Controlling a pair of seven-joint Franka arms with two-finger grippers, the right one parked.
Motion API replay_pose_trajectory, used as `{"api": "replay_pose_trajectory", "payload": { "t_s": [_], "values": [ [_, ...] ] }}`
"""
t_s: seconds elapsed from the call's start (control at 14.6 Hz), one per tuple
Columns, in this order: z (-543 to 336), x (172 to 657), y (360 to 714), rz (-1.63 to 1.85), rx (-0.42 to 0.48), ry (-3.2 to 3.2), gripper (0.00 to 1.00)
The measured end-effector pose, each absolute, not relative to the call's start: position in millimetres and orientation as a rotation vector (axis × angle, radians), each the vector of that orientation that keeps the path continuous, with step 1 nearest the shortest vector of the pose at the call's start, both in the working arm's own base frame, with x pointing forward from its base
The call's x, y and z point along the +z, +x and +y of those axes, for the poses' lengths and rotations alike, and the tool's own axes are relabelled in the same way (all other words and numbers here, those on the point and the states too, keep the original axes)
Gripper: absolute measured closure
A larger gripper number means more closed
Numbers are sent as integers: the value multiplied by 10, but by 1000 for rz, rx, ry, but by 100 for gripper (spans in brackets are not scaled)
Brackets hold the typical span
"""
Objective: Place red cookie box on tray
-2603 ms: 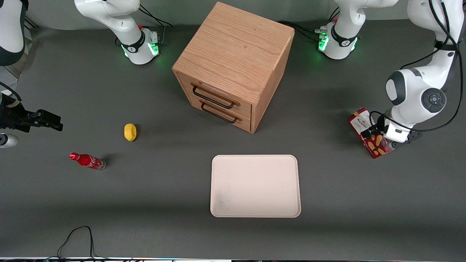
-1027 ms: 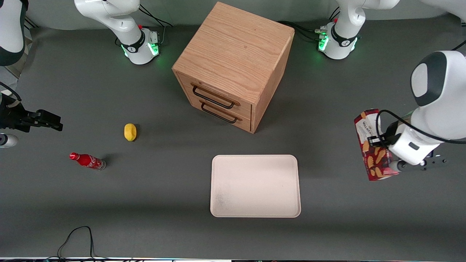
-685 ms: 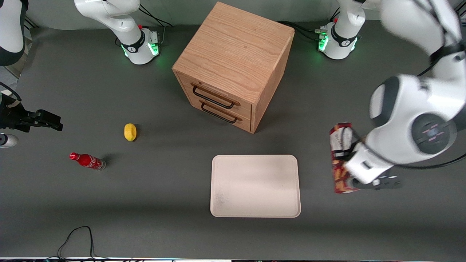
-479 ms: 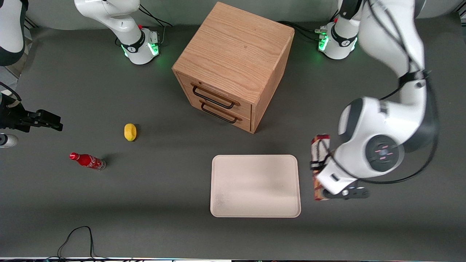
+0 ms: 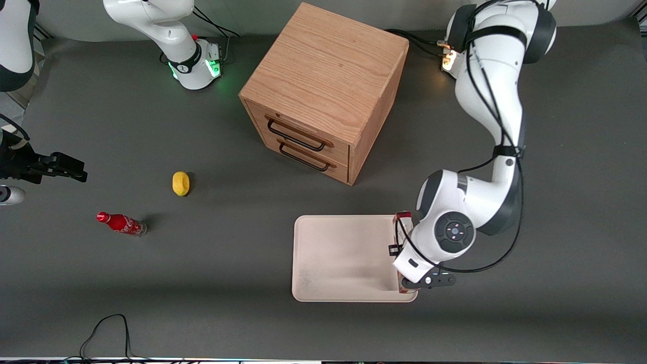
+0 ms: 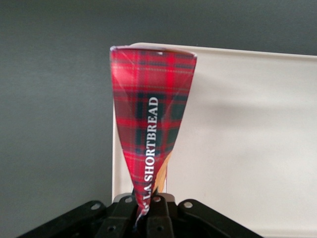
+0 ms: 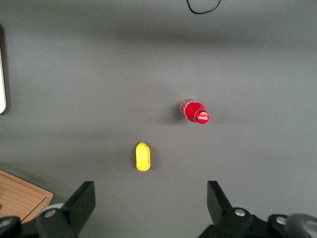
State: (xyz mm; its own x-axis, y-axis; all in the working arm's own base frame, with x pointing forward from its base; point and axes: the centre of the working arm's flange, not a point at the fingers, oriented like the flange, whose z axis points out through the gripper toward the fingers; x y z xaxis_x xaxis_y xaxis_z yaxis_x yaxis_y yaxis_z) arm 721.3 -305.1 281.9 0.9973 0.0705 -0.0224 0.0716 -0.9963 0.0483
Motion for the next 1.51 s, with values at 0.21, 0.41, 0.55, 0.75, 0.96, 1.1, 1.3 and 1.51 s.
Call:
{"api": "replay_pose_trajectory", "payload": {
  "t_s": [0.21, 0.41, 0.55, 0.75, 0.96, 1.1, 1.3, 1.51],
  "values": [
    [-3050, 2552, 7227, 119, 16, 3087, 91],
    [-3078, 2510, 7210, 114, 28, 3086, 60],
    [-3073, 2668, 7231, 116, 61, 3078, 43],
    [-2759, 3258, 7273, 174, 117, 3058, 7],
    [-2124, 3976, 7187, 199, 138, 3034, 0],
    [-1659, 4364, 7041, 237, 130, 3017, 0],
    [-982, 4880, 6716, 226, 51, 3043, 0],
    [-484, 5343, 6346, 200, -22, 3074, 0]
  ]
}}
